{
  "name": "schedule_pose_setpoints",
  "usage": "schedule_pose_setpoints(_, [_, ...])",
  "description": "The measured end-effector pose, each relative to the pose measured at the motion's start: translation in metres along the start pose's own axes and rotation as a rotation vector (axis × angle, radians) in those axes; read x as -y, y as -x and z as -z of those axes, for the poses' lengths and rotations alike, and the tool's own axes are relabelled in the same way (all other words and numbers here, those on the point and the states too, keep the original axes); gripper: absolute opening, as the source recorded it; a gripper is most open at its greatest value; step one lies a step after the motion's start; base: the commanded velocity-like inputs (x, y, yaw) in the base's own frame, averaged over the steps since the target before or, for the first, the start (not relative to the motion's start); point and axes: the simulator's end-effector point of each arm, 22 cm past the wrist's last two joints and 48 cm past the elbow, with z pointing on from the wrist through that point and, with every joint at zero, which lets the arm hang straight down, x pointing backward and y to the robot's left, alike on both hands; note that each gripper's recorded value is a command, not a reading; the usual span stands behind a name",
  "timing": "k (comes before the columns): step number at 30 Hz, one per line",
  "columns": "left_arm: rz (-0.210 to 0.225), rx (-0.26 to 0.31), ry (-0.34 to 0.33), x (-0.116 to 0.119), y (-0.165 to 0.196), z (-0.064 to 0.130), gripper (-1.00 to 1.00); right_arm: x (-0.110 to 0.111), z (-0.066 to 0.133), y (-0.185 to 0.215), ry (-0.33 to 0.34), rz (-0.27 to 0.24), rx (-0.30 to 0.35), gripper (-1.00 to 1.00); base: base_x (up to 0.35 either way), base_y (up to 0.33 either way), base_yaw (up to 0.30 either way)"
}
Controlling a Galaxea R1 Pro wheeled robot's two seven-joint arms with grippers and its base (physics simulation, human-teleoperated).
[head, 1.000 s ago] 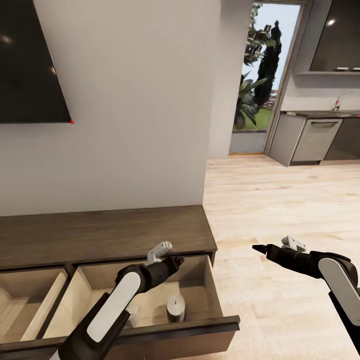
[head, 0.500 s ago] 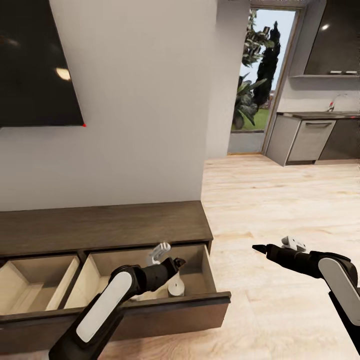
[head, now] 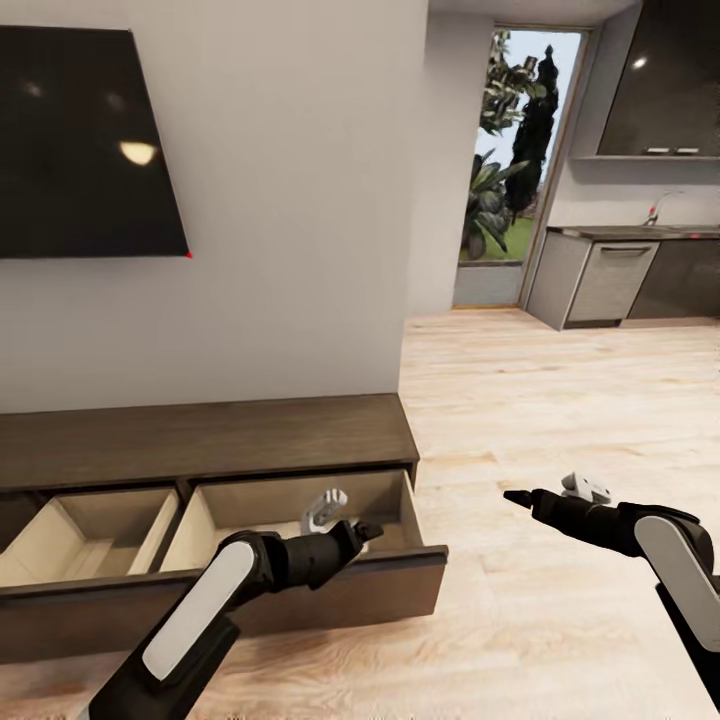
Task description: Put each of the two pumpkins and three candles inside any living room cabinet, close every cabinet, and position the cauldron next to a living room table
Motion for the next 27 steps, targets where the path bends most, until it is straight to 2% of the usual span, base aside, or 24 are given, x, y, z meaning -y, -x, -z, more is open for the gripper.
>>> schedule_pose_setpoints(8, [-0.008,-0.008,-0.001,0.009,0.007,0.011,1.00,-0.006,0.009,0.010,-0.012,0.008,-0.005,1.00,-0.214,0.000,0.034])
schedule_pose_setpoints(21, [-0.012,-0.004,-0.002,0.031,0.017,0.028,1.00,-0.022,0.025,0.029,-0.009,0.012,-0.005,1.00,-0.293,0.000,0.233])
schedule_pose_setpoints(27, [-0.003,0.008,-0.002,0.030,0.023,0.030,1.00,-0.023,0.026,0.030,-0.008,0.013,-0.003,1.00,-0.237,0.000,0.251])
